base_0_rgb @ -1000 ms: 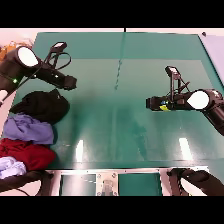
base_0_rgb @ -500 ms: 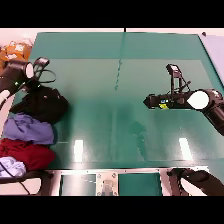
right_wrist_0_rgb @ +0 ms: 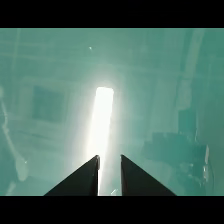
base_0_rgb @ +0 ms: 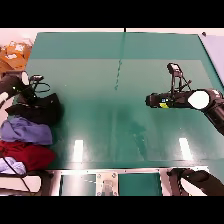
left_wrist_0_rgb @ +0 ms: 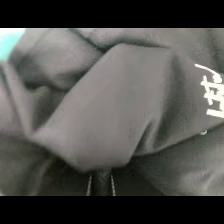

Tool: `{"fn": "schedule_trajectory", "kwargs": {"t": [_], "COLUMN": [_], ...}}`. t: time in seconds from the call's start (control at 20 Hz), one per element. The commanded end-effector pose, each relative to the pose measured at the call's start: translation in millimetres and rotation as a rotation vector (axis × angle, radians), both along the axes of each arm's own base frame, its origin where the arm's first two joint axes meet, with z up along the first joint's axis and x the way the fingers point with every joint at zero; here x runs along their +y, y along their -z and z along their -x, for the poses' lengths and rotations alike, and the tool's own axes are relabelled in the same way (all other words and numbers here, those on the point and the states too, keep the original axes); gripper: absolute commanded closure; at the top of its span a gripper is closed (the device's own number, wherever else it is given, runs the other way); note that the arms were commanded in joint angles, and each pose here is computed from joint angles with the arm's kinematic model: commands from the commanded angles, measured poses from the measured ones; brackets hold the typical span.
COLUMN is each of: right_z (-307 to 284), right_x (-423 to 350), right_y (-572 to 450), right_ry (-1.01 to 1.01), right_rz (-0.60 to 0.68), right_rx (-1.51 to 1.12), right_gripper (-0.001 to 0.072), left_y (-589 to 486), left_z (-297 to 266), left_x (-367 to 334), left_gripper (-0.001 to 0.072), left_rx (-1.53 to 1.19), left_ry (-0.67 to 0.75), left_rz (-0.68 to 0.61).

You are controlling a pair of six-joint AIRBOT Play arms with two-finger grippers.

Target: Fold the shirts.

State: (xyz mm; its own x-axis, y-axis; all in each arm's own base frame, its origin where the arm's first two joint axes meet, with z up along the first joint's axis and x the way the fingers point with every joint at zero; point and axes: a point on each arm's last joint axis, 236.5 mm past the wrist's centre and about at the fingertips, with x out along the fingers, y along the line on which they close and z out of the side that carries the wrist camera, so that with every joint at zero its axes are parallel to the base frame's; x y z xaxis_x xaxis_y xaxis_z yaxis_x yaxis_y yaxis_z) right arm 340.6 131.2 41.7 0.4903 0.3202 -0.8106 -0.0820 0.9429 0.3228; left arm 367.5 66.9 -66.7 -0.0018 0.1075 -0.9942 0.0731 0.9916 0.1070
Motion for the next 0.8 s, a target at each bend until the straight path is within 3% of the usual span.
{"fn": "schedule_trajectory", "kwargs": {"t": [0.0,0.15,0.35,0.5,0.7,0.75], "right_z": [-7.0,-12.6,-22.2,-24.7,-15.6,-13.7], "right_x": [-2.8,-18.5,-51.8,-73.8,-83.9,-83.4], "right_y": [-12.2,-26.6,-45.4,-57.4,-52.7,-51.6], "right_ry": [0.011,0.047,0.130,0.175,0.181,0.177], "right_rz": [-0.005,-0.005,-0.003,0.003,0.017,0.017], "right_rx": [-0.027,-0.026,-0.033,-0.033,0.015,0.024], "right_gripper": [0.0554,0.0553,0.0554,0.0562,0.0550,0.0476], "left_y": [-62.4,-185.2,-289.7,-294.4,-232.4,-207.6], "left_z": [-32.1,-66.4,-40.1,-8.4,13.9,15.7], "left_x": [-26.1,-104.3,-237.1,-323.2,-387.6,-396.1], "left_gripper": [0.0685,0.0686,0.0686,0.0685,0.0683,0.0683], "left_rx": [-0.145,-0.463,-0.664,-0.652,-0.507,-0.444], "left_ry": [0.045,0.195,0.415,0.545,0.616,0.616], "left_rz": [0.055,0.138,0.391,0.543,0.591,0.591]}}
